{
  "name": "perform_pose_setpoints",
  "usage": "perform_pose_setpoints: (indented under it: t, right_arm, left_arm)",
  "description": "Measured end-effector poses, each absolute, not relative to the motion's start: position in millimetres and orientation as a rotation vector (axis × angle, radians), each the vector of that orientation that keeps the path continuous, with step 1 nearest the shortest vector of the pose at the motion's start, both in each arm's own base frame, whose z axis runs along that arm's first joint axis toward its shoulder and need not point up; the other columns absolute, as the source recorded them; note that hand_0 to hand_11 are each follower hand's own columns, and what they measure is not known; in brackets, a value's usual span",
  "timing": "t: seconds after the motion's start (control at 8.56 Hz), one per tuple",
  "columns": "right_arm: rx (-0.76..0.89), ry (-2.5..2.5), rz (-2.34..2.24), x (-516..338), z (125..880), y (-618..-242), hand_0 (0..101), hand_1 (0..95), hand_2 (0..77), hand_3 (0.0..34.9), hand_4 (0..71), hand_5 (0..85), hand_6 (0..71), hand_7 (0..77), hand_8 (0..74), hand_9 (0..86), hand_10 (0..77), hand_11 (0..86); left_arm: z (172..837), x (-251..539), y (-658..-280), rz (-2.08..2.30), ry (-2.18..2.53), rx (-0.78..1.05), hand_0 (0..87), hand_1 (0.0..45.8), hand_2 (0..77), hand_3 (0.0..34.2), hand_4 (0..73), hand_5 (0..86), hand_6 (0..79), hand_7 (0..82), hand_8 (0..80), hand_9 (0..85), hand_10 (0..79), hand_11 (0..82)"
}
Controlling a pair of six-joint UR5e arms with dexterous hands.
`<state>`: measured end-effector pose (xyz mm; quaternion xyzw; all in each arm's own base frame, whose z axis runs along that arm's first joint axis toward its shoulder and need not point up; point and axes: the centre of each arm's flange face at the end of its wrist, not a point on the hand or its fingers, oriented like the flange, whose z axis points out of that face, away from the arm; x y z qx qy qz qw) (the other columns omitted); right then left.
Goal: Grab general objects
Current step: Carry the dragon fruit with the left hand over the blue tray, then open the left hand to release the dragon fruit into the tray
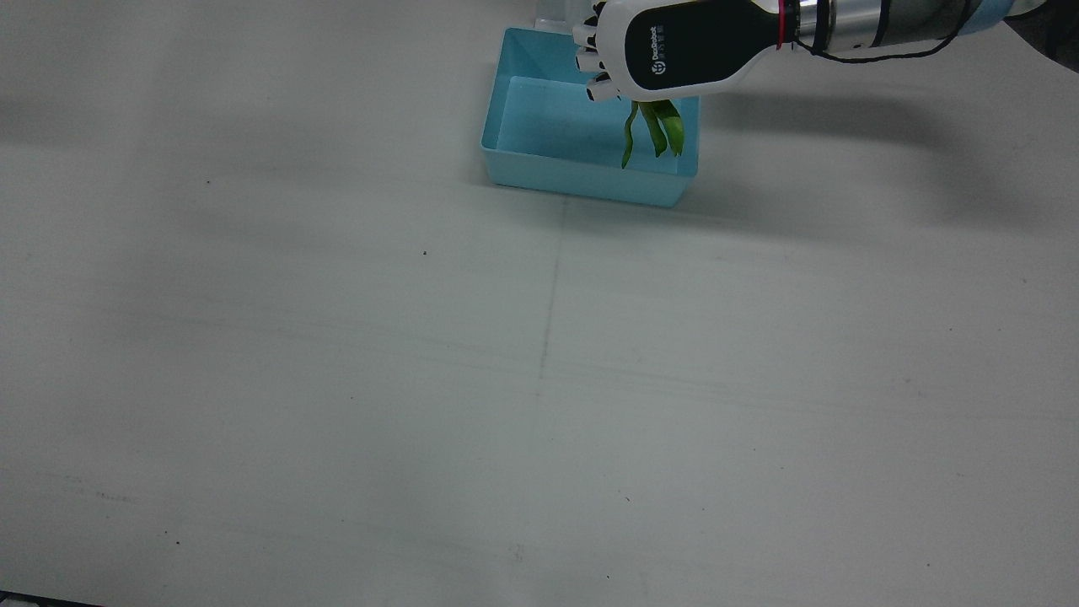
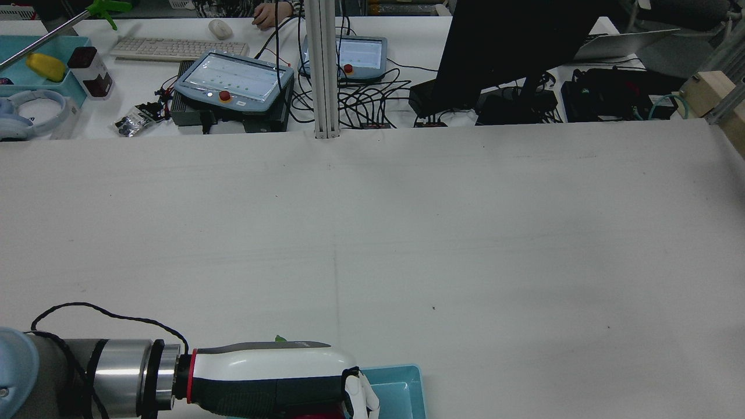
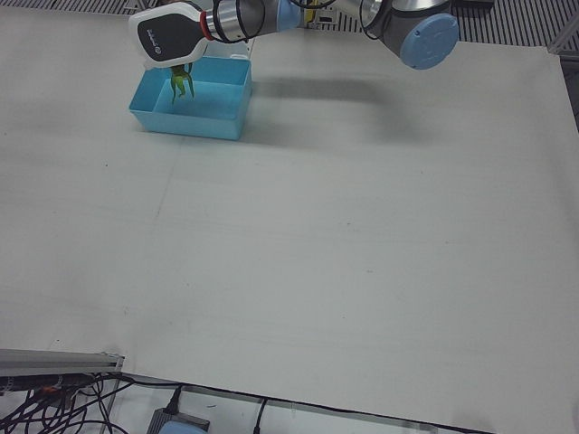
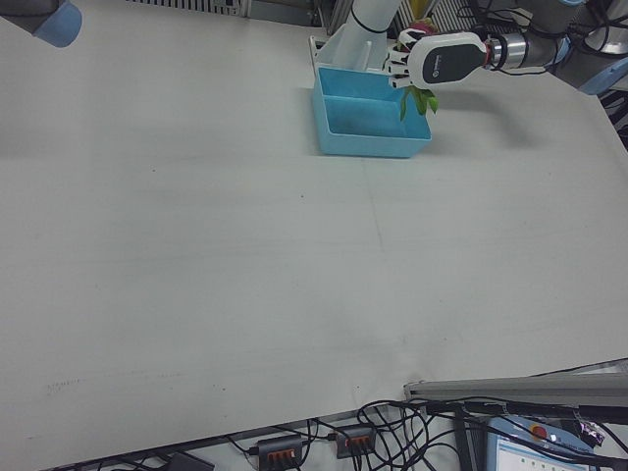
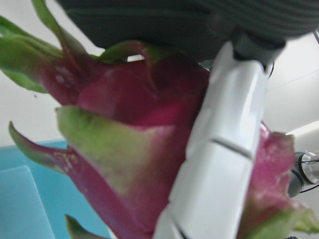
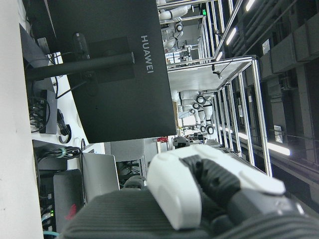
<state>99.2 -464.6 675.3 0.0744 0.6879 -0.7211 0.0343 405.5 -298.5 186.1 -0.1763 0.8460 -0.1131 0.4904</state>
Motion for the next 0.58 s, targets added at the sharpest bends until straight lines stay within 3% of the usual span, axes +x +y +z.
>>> perform_pose_setpoints:
  t: [0.47,0.58]
  right_arm:
    - [0.228,2.115,-2.217,99.2,675.3,-464.6,0,94.9,77.4,0.0,0.0,0.0,0.0,0.0,0.0,0.5,0.0,0.0]
    - [0.228,2.115,-2.217,99.3,675.3,-464.6,0,94.9,77.4,0.0,0.0,0.0,0.0,0.0,0.0,0.5,0.0,0.0]
  left_arm:
    - [204.7,425.9,-261.7,-0.245,1.970,-0.509,80.2,0.0,6.5,6.8,69.3,70.4,55.6,48.0,40.4,54.5,18.0,69.3]
    - [211.8,424.9,-260.8,-0.251,1.950,-0.508,80.6,0.0,6.5,6.5,68.7,74.7,50.7,51.3,39.8,54.0,20.7,60.0]
